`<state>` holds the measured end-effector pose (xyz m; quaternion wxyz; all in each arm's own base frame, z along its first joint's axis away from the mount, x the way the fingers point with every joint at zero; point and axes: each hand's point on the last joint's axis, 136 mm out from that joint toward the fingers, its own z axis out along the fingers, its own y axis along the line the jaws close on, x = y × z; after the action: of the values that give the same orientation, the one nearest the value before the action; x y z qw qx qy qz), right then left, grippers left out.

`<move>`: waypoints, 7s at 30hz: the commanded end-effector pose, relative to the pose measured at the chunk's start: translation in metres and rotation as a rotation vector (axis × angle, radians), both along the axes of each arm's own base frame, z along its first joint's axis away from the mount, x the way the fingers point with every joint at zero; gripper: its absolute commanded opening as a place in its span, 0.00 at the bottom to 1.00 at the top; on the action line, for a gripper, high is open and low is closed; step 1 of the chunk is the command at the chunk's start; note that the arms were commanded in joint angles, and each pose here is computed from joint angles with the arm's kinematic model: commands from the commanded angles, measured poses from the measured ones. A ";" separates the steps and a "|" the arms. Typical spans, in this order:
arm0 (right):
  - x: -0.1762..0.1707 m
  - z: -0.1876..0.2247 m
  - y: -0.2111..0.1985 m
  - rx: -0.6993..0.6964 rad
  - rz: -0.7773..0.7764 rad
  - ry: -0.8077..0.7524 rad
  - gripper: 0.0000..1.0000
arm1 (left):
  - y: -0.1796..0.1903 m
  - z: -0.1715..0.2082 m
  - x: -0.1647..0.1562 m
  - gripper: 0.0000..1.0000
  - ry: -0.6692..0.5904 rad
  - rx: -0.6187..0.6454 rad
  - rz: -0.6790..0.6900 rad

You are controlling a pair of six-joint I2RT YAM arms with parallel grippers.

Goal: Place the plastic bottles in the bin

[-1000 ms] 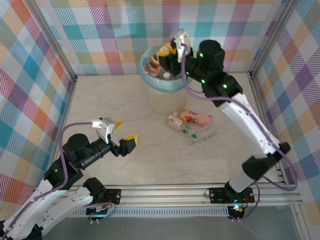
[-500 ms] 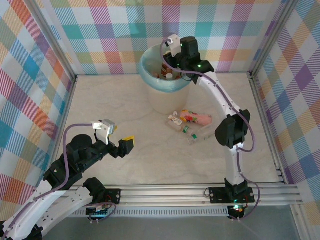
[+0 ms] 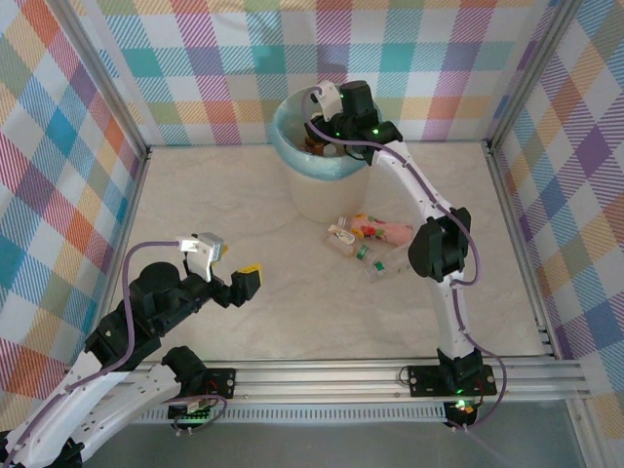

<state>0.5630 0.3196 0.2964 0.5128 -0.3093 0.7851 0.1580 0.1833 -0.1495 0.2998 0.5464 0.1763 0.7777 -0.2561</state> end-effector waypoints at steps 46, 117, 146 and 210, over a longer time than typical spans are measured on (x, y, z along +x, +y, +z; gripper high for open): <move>-0.188 0.156 -0.111 0.286 -0.124 -0.069 0.67 | -0.079 -0.025 0.043 0.85 0.143 0.057 -0.069; -0.338 0.151 -0.197 0.331 -0.166 -0.262 0.71 | -0.212 -0.002 0.061 0.57 -0.076 0.222 -0.304; -0.336 0.134 -0.062 0.549 0.433 0.184 0.82 | -0.088 0.056 0.008 0.58 -0.260 0.100 -0.176; -0.307 0.173 -0.025 0.396 0.271 0.049 0.37 | -0.062 0.115 0.004 0.96 -0.377 0.029 -0.108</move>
<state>0.2484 0.3094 0.4463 0.4688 -0.3068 0.7137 0.4205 0.1937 -0.2245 0.3977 0.6509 0.2917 0.6663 -0.2173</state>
